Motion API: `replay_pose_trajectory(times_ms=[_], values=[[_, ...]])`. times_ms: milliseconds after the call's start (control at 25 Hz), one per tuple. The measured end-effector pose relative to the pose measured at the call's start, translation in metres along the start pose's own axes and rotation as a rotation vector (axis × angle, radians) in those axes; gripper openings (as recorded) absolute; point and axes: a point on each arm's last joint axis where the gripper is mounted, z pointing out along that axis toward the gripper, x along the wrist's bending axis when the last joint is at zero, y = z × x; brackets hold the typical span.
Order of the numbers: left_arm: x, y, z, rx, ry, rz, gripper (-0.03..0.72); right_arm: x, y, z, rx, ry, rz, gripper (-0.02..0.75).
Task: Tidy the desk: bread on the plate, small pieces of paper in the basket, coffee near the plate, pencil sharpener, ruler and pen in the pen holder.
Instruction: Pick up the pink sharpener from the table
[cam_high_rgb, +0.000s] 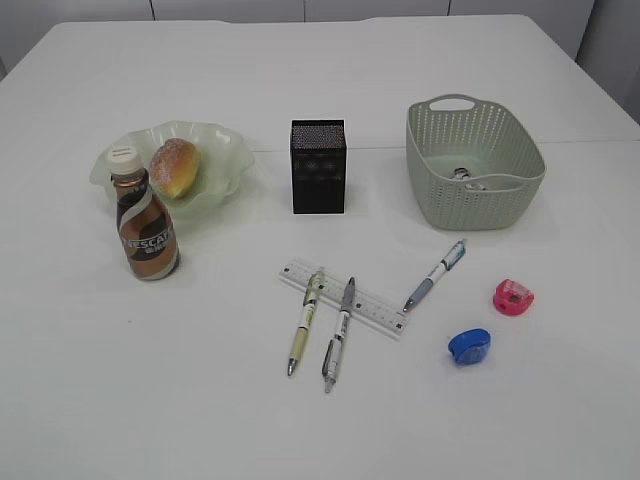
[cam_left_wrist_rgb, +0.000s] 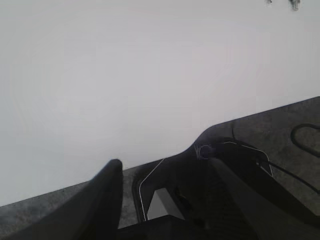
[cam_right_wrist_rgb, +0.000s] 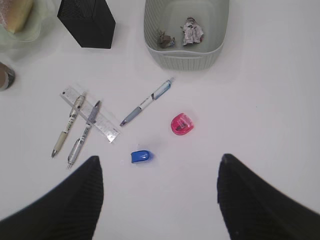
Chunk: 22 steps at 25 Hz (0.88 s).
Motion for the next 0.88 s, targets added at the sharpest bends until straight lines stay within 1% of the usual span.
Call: replay_pose_trajectory(times_ms=[200,360,520,800,880], values=[[-0.004,-0.004,-0.004,-0.017,-0.044,-0.011,0.385,0.0,0.0,0.0,0.0,0.0,0.0,0.553],[-0.005,-0.004,-0.004,-0.016,-0.052,-0.013,0.383,0.0,0.0,-0.001,-0.002,0.0,-0.002,0.553],[-0.006,-0.004,-0.004,-0.015,-0.064,-0.017,0.382,0.001,-0.002,-0.007,-0.02,0.0,-0.011,0.553],[-0.011,-0.004,-0.004,-0.009,-0.129,-0.03,0.363,0.003,-0.009,-0.023,-0.064,0.003,-0.019,0.553],[-0.012,-0.004,-0.004,-0.009,-0.134,-0.029,0.36,0.003,-0.009,-0.024,-0.068,0.003,-0.02,0.553]])
